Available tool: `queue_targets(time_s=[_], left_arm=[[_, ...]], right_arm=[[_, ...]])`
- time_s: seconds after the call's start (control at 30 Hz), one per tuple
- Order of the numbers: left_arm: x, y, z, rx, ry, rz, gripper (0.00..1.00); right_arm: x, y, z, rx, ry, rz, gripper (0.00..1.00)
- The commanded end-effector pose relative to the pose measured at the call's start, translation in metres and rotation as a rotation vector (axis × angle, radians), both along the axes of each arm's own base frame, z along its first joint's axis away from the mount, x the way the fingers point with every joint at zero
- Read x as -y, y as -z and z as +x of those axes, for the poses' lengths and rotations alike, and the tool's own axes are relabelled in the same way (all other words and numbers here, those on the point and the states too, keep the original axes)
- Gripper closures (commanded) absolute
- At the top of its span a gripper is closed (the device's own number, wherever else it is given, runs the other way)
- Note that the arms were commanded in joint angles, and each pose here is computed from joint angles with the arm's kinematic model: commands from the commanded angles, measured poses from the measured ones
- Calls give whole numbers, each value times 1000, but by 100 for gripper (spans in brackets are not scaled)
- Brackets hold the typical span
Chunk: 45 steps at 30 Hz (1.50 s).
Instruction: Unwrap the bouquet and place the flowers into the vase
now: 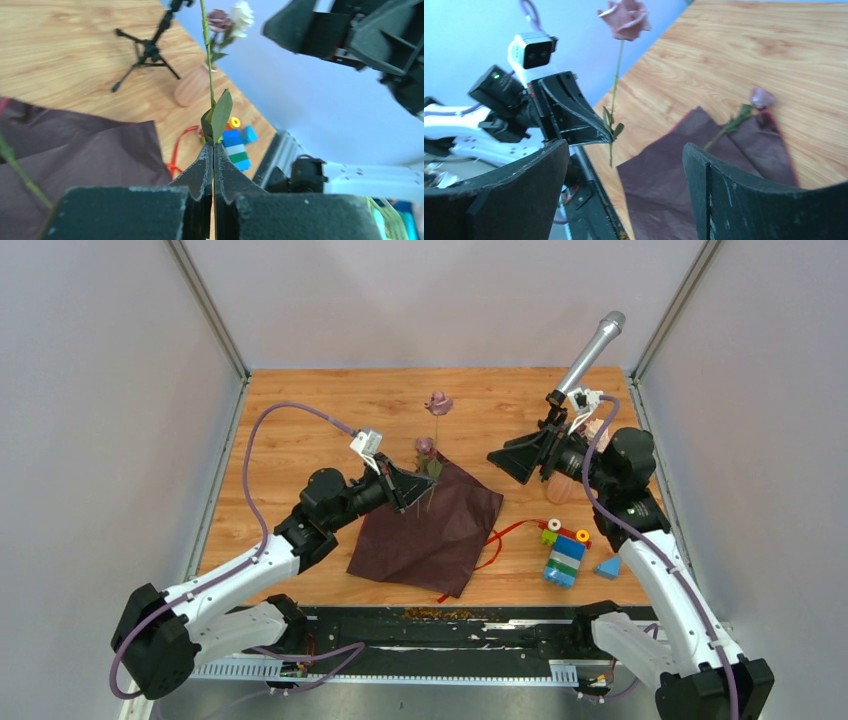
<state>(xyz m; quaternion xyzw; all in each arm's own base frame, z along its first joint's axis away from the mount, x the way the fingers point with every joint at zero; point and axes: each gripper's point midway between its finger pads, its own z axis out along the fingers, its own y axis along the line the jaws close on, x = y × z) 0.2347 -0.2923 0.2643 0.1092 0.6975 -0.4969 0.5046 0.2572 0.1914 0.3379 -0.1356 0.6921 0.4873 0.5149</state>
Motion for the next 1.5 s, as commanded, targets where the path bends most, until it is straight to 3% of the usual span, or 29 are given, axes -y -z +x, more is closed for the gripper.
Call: queue_targets(time_s=[0.0, 0.37, 0.57, 0.9, 1.03, 1.17, 1.27, 1.33, 1.4, 1.47], left_arm=[[16, -50, -34, 137, 208, -126, 100], [20, -56, -53, 158, 309, -157, 100], [19, -51, -55, 143, 316, -148, 100], [16, -41, -47, 137, 270, -81, 100], [15, -33, -43, 118, 250, -38, 100], [15, -28, -41, 117, 249, 3, 67], [13, -25, -38, 124, 235, 43, 27], [11, -23, -37, 126, 230, 82, 8], [8, -22, -35, 138, 230, 131, 1], [2, -19, -30, 142, 221, 195, 0]], right_arm=[[-29, -34, -24, 73, -173, 94, 16], [-81, -43, -34, 50, -297, 135, 24], [-104, -46, -32, 21, -363, 195, 44], [-108, -42, -28, 29, -330, 175, 99], [-104, -39, -26, 43, -297, 152, 100], [-98, -36, -21, 81, -233, 91, 100], [-90, -31, -17, 87, -169, 27, 100], [-83, -29, -13, 96, -117, -12, 100], [-69, -25, -3, 86, -11, -70, 100], [-52, -18, 8, 81, 99, -142, 100]])
